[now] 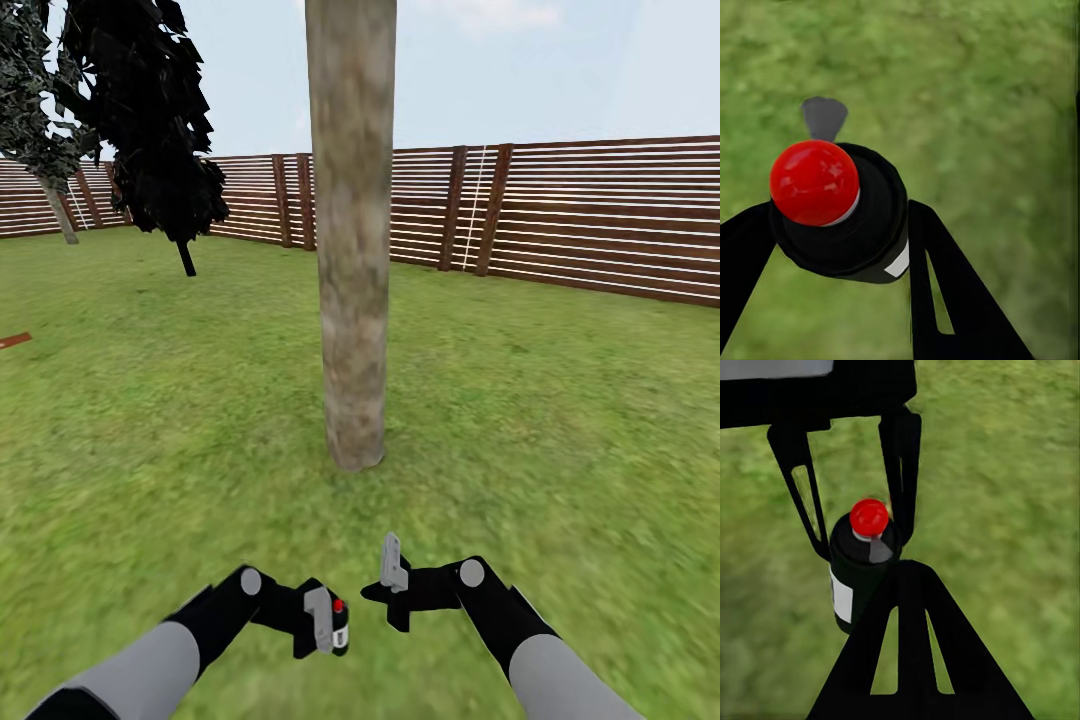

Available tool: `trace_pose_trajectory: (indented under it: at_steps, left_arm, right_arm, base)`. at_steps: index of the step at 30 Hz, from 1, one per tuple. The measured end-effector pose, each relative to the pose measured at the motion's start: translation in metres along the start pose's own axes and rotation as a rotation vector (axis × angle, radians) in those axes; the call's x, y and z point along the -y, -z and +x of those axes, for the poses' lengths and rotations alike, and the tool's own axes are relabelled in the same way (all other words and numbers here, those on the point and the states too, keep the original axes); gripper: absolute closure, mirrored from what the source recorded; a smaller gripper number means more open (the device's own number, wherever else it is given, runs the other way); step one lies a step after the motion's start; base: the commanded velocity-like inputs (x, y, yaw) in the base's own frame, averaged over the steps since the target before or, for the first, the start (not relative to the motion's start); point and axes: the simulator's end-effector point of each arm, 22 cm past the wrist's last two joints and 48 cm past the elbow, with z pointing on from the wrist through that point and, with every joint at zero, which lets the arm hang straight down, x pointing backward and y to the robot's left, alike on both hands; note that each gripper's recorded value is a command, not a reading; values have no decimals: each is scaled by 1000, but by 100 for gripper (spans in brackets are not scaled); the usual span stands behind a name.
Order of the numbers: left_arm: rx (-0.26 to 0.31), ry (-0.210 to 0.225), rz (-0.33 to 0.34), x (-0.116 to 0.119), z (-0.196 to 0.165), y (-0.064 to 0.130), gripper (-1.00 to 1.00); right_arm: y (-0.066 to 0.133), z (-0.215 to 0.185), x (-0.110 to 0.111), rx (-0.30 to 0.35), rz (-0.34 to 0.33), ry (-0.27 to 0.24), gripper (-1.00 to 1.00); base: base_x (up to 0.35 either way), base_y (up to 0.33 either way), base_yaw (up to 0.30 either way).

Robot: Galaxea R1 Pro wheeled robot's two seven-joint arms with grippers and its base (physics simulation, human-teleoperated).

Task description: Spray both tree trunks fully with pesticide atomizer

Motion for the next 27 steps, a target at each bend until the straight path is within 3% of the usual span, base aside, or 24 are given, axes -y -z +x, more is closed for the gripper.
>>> trace_pose_trajectory:
  at_steps: [16, 27]
  left_arm:
    - [25, -10, 2, 2, -7, -2, 100]
    - [76, 34, -14, -2, -18, -1, 100]
  right_arm:
    - [0, 0, 0, 0, 0, 0, 100]
    - [0, 0, 0, 0, 0, 0, 100]
  base:
    - [0, 0, 0]
    - [0, 0, 0]
